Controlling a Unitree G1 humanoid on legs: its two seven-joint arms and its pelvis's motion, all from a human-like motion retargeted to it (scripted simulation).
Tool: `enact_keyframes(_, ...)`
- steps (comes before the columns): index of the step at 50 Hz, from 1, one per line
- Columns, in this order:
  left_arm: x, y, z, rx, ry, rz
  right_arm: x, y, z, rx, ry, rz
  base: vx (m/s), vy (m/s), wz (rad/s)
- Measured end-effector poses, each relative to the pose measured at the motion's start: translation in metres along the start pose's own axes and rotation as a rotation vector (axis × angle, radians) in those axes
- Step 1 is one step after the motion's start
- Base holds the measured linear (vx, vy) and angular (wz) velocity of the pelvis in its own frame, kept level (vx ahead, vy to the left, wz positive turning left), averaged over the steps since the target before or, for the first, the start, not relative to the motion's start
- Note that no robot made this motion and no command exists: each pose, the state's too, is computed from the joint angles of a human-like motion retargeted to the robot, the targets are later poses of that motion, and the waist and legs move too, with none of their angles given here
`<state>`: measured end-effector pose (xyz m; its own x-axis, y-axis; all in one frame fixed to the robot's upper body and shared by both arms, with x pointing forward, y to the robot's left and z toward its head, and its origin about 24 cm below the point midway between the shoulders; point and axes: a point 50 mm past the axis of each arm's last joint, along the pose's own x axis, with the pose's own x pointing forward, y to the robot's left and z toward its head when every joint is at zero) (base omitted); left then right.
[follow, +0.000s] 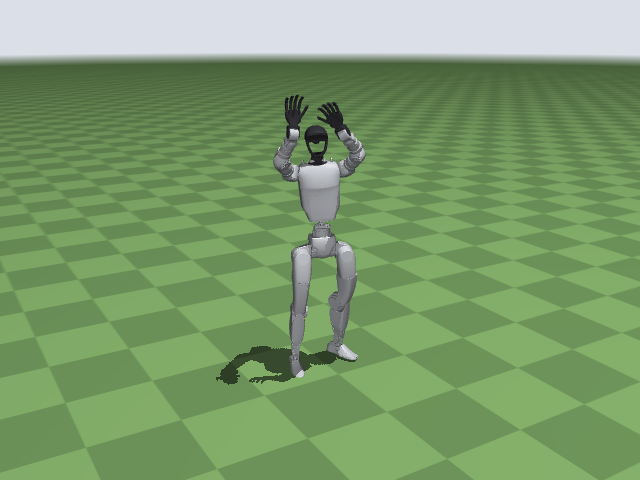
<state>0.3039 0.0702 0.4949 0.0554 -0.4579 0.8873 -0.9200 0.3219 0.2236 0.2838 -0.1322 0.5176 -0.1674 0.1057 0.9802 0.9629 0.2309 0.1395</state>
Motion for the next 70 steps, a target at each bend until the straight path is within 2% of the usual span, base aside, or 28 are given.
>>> enact_keyframes(4, -0.005, 0.012, 0.023, -0.153, -0.052, 0.153, -0.011, -0.017, -0.003, 0.029, -0.072, -0.088, -0.02, -0.03, -0.04)
enact_keyframes(8, -0.062, 0.055, 0.047, -0.320, -0.189, 0.348, -0.054, -0.063, 0.008, 0.148, -0.218, -0.175, 0.00, 0.00, 0.00)
enact_keyframes(11, -0.111, 0.091, 0.056, -0.392, -0.267, 0.420, -0.094, -0.092, 0.018, 0.325, -0.257, -0.153, 0.00, -0.01, -0.07)
enact_keyframes(14, -0.121, 0.103, 0.065, -0.409, -0.307, 0.476, -0.108, -0.098, 0.029, 0.401, -0.280, -0.124, 0.00, -0.06, -0.30)
enact_keyframes(18, -0.080, 0.090, 0.059, -0.270, -0.294, 0.475, -0.078, -0.073, 0.041, 0.291, -0.298, -0.120, -0.01, -0.10, -0.27)
enact_keyframes(23, -0.004, 0.052, 0.011, -0.169, -0.003, 0.372, -0.019, -0.019, 0.041, 0.156, -0.163, -0.066, -0.01, -0.09, -0.14)
enact_keyframes(27, 0.008, 0.032, -0.005, -0.147, 0.101, 0.256, -0.002, -0.013, 0.040, 0.160, -0.121, -0.046, 0.00, 0.01, 0.10)
enact_keyframes(31, -0.001, 0.037, 0.022, -0.210, -0.045, 0.292, -0.008, -0.044, 0.036, 0.178, -0.200, -0.163, 0.01, 0.06, 0.44)
enact_keyframes(37, -0.099, 0.072, 0.073, -0.506, -0.278, 0.394, -0.084, -0.108, 0.033, 0.347, -0.304, -0.193, 0.00, 0.08, 0.46)
enact_keyframes(41, -0.118, 0.087, 0.086, -0.553, -0.341, 0.390, -0.090, -0.115, 0.039, 0.362, -0.329, -0.162, -0.01, 0.02, 0.19)
enact_keyframes(45, -0.067, 0.082, 0.069, -0.400, -0.280, 0.465, -0.041, -0.085, 0.040, 0.183, -0.325, -0.185, 0.00, 0.00, 0.00)
enact_keyframes(48, -0.017, 0.065, 0.051, -0.295, -0.155, 0.465, -0.003, -0.045, 0.042, 0.077, -0.276, -0.102, 0.00, 0.00, 0.00)
enact_keyframes(51, 0.014, 0.048, 0.032, -0.262, -0.016, 0.388, 0.012, -0.013, 0.041, 0.064, -0.200, 0.064, 0.00, 0.00, 0.00)
enact_keyframes(53, 0.021, 0.039, 0.028, -0.272, 0.038, 0.353, 0.012, -0.007, 0.040, 0.091, -0.168, 0.095, 0.00, 0.00, 0.00)
enact_keyframes(57, 0.006, 0.044, 0.048, -0.358, -0.042, 0.420, -0.004, -0.040, 0.036, 0.162, -0.212, -0.097, 0.00, 0.00, 0.00)
enact_keyframes(63, -0.095, 0.088, 0.072, -0.517, -0.255, 0.523, -0.085, -0.124, 0.034, 0.384, -0.303, -0.246, 0.00, 0.01, -0.08)
enact_keyframes(65, -0.111, 0.095, 0.078, -0.545, -0.281, 0.530, -0.092, -0.137, 0.042, 0.433, -0.340, -0.275, 0.00, 0.00, -0.37)
enact_keyframes(68, -0.104, 0.098, 0.078, -0.493, -0.305, 0.513, -0.076, -0.140, 0.053, 0.362, -0.405, -0.317, 0.01, -0.03, -0.43)
enact_keyframes(70, -0.071, 0.089, 0.071, -0.399, -0.283, 0.516, -0.040, -0.123, 0.061, 0.252, -0.412, -0.348, 0.00, -0.07, -0.37)
